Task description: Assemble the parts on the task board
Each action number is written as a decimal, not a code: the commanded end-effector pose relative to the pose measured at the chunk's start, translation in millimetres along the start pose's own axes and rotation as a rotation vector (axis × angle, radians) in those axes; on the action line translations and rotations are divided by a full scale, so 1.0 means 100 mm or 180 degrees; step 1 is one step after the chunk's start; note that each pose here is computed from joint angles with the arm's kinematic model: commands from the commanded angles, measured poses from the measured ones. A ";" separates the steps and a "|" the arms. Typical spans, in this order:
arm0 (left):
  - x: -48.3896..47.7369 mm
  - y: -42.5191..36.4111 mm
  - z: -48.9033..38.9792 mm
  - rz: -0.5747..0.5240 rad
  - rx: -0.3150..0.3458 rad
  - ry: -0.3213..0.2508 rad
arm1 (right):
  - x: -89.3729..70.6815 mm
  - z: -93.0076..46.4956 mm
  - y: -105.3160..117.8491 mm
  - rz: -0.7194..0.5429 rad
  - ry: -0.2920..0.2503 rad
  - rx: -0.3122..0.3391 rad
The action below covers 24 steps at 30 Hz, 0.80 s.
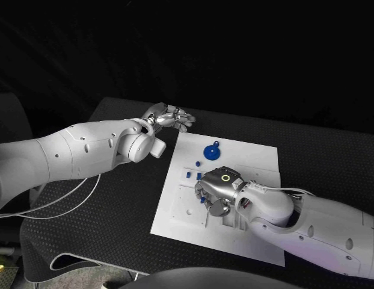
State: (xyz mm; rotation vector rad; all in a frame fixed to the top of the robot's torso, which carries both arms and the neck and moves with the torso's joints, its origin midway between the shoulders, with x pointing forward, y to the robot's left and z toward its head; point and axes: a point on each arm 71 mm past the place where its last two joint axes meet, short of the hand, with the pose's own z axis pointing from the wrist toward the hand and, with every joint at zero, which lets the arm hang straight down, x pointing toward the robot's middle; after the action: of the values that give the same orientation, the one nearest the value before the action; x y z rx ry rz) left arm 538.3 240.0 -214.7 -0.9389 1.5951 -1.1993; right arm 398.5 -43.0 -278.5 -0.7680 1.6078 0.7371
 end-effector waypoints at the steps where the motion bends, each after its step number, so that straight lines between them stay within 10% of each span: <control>1: 0.023 -0.013 0.004 -0.0028 0.0017 0.0031 | 0.02 0.01 0.01 -0.0004 0.0046 -0.0027; 24: 0.029 -0.014 0.000 -0.0034 0.0014 0.0050 | 0.11 0.04 0.03 -0.0042 0.0181 -0.0046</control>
State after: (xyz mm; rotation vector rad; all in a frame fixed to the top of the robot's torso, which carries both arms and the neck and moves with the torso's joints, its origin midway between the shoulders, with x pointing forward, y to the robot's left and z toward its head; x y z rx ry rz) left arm 537.9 239.6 -214.9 -0.9403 1.5982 -1.2001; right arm 399.0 -39.4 -285.6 -0.7861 1.6241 0.7294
